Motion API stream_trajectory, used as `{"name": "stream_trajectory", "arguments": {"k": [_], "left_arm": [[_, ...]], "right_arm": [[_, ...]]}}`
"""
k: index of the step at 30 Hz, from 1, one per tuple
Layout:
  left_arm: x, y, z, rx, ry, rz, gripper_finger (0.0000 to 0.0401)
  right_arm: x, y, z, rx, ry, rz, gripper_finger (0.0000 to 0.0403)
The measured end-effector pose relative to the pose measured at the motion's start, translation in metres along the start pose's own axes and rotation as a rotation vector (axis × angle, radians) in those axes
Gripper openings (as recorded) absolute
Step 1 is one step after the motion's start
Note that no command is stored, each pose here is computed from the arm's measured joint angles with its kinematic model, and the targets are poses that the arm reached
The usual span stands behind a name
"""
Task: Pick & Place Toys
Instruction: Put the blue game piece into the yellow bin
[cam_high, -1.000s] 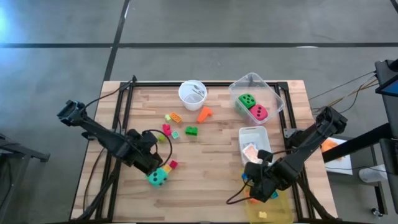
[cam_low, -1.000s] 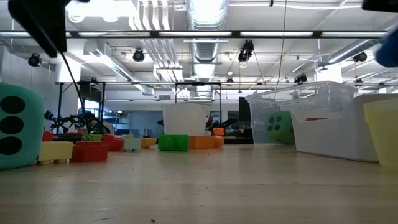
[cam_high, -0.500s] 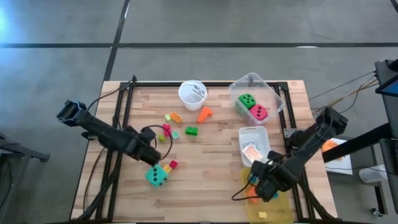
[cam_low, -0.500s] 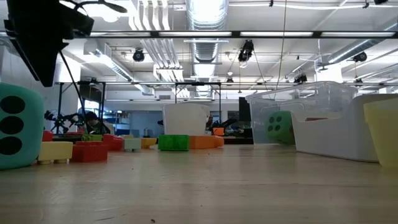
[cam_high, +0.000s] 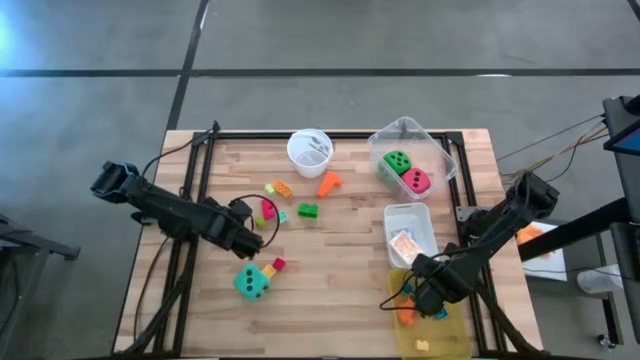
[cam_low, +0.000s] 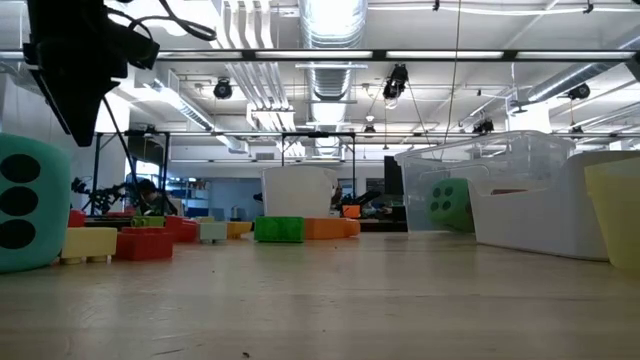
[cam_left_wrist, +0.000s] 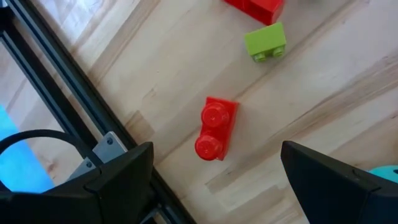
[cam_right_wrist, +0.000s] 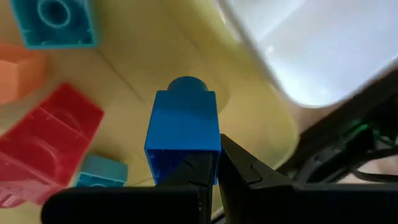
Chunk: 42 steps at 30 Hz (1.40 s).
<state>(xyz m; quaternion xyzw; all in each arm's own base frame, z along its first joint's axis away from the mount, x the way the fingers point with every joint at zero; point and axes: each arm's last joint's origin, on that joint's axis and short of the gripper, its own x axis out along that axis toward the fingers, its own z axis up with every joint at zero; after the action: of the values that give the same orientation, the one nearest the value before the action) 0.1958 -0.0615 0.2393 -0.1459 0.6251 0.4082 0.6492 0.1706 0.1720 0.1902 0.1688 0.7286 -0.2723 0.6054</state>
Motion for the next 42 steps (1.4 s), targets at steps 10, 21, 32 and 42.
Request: {"name": "stream_trajectory", "arguments": {"k": [10,21,32,42], "left_arm": [[0.002,0.003,0.006,-0.006,0.017,0.003,0.0353],[0.003,0.004,0.010,-0.001,0.021,0.000,0.0353],[0.003,0.004,0.010,-0.002,0.021,-0.001,0.0353],[0.003,0.003,0.010,-0.003,0.019,-0.005,0.0353]], "right_arm": [[0.014,0.002,0.001,-0.010,0.009,0.055,0.0008],[0.010,0.007,0.002,-0.013,-0.004,0.084,0.0008],[0.009,0.008,0.002,-0.035,-0.027,0.086,0.0018],[0.008,0.010,0.002,-0.077,-0.018,0.111,0.0142]]}}
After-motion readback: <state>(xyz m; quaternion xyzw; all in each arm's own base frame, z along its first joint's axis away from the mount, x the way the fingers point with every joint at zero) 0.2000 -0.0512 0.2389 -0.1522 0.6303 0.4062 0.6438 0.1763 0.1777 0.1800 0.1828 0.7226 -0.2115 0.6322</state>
